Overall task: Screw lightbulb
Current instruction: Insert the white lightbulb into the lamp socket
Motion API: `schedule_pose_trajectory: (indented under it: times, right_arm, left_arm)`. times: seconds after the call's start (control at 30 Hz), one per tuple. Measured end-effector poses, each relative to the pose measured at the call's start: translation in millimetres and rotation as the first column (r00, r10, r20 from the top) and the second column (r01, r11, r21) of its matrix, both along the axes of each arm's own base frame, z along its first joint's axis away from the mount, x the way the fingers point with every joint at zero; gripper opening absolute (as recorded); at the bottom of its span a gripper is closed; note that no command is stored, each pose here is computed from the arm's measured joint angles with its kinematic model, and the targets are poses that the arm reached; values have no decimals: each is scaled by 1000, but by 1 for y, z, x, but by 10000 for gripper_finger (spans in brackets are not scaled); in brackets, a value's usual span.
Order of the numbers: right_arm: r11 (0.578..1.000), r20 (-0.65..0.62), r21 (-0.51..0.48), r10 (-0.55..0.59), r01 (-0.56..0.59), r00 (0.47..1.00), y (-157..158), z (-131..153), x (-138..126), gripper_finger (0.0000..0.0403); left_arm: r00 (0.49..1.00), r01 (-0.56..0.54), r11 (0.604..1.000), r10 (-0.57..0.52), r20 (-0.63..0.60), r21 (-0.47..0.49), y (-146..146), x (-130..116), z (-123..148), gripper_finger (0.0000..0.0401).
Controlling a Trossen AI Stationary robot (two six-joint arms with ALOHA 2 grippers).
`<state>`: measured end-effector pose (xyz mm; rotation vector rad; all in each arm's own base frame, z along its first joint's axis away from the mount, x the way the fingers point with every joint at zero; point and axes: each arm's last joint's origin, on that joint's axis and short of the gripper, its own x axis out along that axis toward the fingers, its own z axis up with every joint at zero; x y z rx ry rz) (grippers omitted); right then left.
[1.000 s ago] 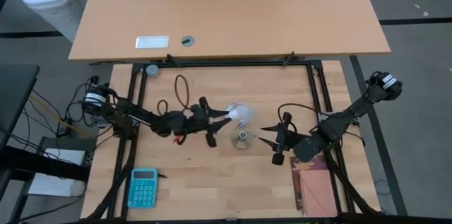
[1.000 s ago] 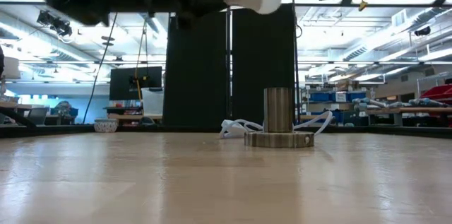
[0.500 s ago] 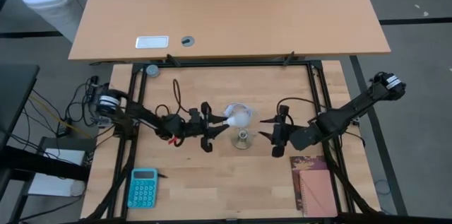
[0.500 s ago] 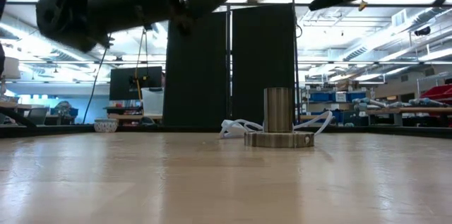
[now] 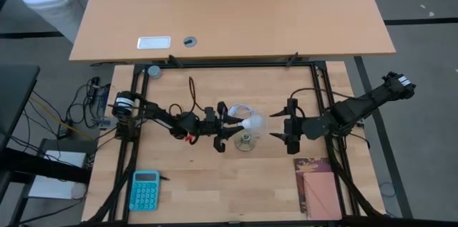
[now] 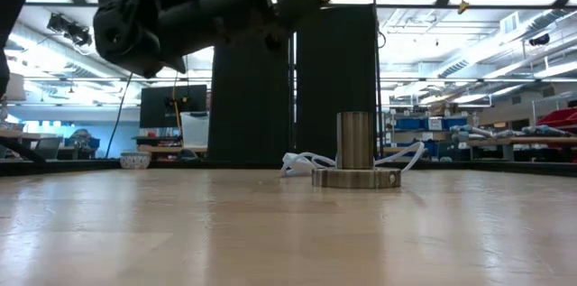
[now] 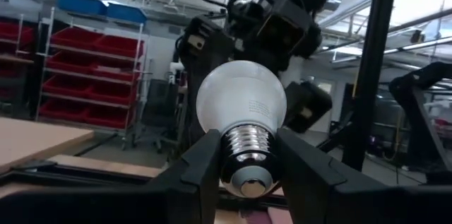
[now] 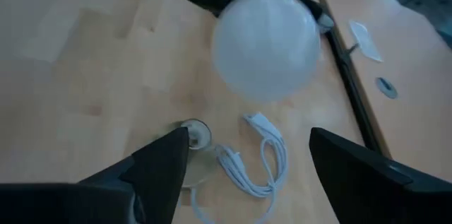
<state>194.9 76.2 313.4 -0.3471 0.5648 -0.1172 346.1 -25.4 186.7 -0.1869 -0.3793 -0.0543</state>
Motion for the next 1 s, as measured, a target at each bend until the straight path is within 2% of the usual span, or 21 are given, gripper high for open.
schedule_pose_trajectory:
  times: [0.17,0.43,0.67,0.8,1.0]
  right_arm:
    - [999,-20,-27,27,-28,999,-1,14,0,292]
    - [975,-96,-208,60,-79,994,-4,6,16,302]
    - [904,-99,-404,111,-142,989,0,5,32,311]
    - [868,-101,-463,147,-178,984,1,6,37,311]
    - [837,-95,-499,206,-226,974,3,7,45,311]
  left_arm:
    - [999,41,999,-41,2,-26,8,1,0,131]
    - [994,105,994,-105,16,-43,8,3,3,131]
    - [991,133,988,-132,24,-81,8,4,6,131]
    - [990,144,985,-142,25,-99,9,4,6,131]
    - [987,159,981,-157,32,-111,9,4,7,131]
